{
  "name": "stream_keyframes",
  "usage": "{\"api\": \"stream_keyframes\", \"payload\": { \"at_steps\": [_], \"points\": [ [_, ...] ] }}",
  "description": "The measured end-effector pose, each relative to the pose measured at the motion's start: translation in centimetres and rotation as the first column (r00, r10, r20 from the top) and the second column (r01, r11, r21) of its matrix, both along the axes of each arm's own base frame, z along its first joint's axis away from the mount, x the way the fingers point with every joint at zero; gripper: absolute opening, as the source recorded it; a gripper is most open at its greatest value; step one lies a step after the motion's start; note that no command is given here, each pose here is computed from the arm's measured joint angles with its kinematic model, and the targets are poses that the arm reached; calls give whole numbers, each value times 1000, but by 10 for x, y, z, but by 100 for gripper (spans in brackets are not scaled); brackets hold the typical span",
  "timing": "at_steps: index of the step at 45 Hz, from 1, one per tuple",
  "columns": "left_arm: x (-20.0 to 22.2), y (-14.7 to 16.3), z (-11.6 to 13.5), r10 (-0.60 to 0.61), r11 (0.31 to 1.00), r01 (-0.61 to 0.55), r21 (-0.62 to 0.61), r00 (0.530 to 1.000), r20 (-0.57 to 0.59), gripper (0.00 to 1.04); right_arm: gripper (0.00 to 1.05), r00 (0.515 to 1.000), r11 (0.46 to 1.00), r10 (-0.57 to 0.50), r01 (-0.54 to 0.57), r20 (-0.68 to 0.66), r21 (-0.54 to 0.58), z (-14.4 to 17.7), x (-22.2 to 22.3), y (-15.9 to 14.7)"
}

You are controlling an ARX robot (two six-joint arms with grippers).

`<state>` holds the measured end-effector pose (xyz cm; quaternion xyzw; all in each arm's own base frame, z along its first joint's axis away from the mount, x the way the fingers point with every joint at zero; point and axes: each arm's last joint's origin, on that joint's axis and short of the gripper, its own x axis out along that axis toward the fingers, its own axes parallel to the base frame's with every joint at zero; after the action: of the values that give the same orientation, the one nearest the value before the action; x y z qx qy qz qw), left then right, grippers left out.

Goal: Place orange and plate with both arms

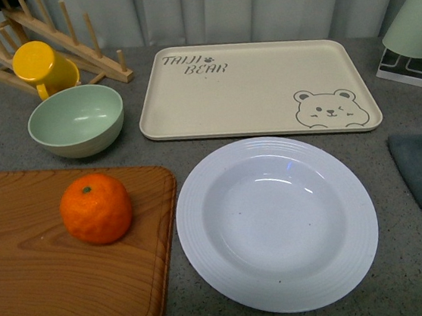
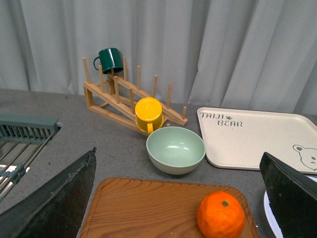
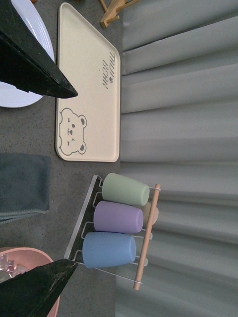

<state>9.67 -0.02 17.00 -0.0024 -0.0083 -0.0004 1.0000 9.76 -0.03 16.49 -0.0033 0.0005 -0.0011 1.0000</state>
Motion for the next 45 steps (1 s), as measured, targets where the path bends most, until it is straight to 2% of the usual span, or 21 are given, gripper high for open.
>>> {"api": "stream_keyframes", "payload": {
  "at_steps": [45],
  "points": [
    [0, 0, 0, 0, 1000, 0, 0, 1000, 0, 98, 95, 1000, 1000, 0, 0, 0, 0, 0, 0, 0]
  ]
}}
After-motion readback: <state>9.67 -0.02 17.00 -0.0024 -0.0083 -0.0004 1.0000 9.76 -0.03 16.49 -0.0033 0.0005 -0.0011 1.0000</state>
